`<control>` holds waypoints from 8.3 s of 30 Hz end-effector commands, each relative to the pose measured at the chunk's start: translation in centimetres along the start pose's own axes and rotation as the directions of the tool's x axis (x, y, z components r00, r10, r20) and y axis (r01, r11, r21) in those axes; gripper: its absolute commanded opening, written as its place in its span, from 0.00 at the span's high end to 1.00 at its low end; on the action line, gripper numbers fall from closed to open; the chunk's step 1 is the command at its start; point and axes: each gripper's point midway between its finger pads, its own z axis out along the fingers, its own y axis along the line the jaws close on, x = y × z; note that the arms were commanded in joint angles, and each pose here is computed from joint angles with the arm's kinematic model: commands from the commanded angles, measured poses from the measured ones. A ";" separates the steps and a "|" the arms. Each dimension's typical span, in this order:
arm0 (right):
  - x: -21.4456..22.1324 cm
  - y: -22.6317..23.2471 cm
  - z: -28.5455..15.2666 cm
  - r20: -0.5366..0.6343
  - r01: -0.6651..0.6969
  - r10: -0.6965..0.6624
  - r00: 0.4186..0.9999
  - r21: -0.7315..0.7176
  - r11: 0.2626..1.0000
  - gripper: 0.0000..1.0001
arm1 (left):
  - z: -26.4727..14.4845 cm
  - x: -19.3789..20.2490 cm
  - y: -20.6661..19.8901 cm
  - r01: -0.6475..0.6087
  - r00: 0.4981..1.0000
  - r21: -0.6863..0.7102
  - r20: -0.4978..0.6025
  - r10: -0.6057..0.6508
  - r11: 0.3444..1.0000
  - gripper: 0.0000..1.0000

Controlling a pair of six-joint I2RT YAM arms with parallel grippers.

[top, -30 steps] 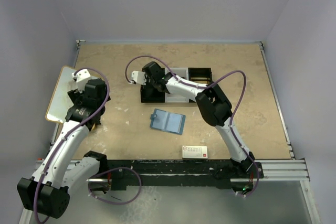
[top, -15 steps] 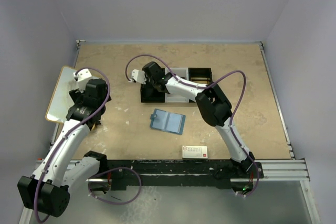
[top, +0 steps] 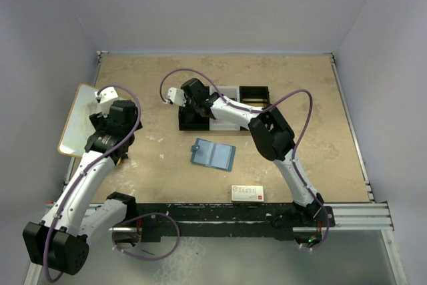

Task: Take the credit cards out of the card holder
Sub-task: Place the credit card in the storage box, then move the distractor to the center of the board.

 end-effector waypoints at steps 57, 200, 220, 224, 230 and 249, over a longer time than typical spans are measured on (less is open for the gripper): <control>4.1 29.7 -30.2 -0.619 -0.952 0.729 0.293 -0.117 0.284 0.29 | -0.2 -0.2 -1.5 -0.010 1.000 0.095 -0.001 0.010 0.995 0.20; 9.7 9.0 -19.2 -0.135 -0.966 0.989 0.062 -0.256 0.025 0.29 | -6.3 12.7 -16.5 0.288 0.892 0.628 -0.450 0.036 0.723 0.29; 7.8 11.9 -18.0 -0.248 -0.925 0.961 -0.125 -0.322 -0.204 0.45 | -6.6 17.9 -20.4 0.197 0.836 0.714 -0.480 0.266 0.671 0.36; 7.4 12.4 -18.1 -0.265 -0.916 0.954 -0.139 -0.332 -0.226 0.47 | -5.9 18.3 -20.3 0.159 0.837 0.700 -0.470 0.281 0.697 0.38; 8.2 13.3 -17.7 -0.287 -0.919 0.940 -0.182 -0.292 -0.267 0.57 | -5.9 19.3 -19.9 0.139 0.821 0.704 -0.476 0.317 0.697 0.47; 9.1 14.9 -18.0 -0.324 -0.910 0.917 -0.234 -0.260 -0.324 0.54 | -6.2 21.0 -19.8 0.148 0.805 0.698 -0.496 0.325 0.701 0.66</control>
